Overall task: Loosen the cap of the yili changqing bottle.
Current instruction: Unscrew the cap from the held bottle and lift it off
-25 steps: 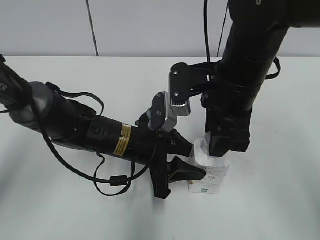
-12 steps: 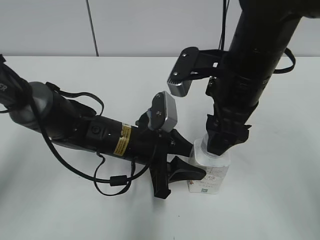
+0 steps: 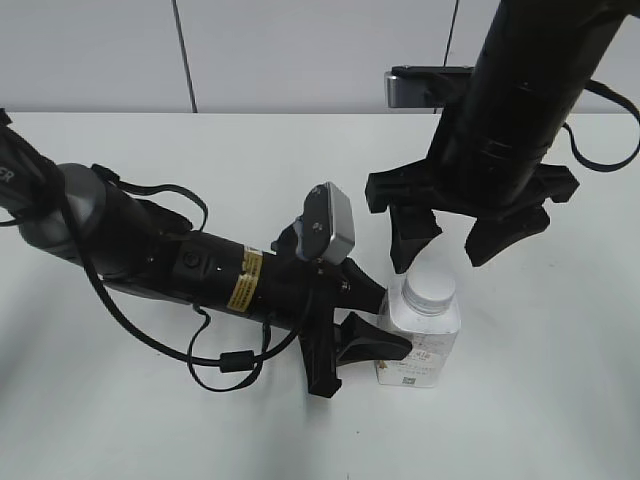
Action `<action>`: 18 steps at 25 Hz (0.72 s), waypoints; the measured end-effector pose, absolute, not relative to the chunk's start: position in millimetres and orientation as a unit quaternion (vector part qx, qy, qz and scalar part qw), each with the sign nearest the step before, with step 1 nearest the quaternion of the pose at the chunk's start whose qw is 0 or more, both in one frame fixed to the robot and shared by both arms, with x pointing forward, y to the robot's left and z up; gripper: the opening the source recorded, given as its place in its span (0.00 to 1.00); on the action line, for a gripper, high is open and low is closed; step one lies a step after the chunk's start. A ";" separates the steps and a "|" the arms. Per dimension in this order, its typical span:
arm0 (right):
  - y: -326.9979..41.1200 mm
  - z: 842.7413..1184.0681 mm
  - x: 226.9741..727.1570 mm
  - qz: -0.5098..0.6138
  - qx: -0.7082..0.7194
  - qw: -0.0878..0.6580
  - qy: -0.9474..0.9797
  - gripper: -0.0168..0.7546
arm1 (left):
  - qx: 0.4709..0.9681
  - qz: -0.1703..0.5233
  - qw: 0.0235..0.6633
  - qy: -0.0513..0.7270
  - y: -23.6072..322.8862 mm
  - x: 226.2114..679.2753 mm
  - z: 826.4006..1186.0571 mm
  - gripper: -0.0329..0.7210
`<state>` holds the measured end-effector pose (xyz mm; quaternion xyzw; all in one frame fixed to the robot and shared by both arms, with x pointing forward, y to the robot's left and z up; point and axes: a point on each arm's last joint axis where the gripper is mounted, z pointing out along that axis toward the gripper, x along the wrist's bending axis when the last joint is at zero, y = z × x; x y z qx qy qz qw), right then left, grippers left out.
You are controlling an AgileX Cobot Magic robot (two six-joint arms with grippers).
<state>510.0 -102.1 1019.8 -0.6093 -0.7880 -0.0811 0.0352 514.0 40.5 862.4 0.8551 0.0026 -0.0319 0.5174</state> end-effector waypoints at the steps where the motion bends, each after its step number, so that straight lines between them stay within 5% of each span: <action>1: -101.9 1019.9 510.0 -0.082 -0.614 0.036 -0.784 0.77 | 0.855 -0.032 0.517 0.003 40.5 514.0 862.4 0.49; 12: -97.5 1000.1 515.2 -0.054 -0.649 0.051 -0.757 0.76 | 0.855 -0.032 0.517 0.003 40.5 514.0 862.4 0.49; 18: -96.8 998.6 515.2 -0.052 -0.652 0.055 -0.755 0.55 | 0.855 -0.032 0.517 0.003 40.5 514.0 862.4 0.49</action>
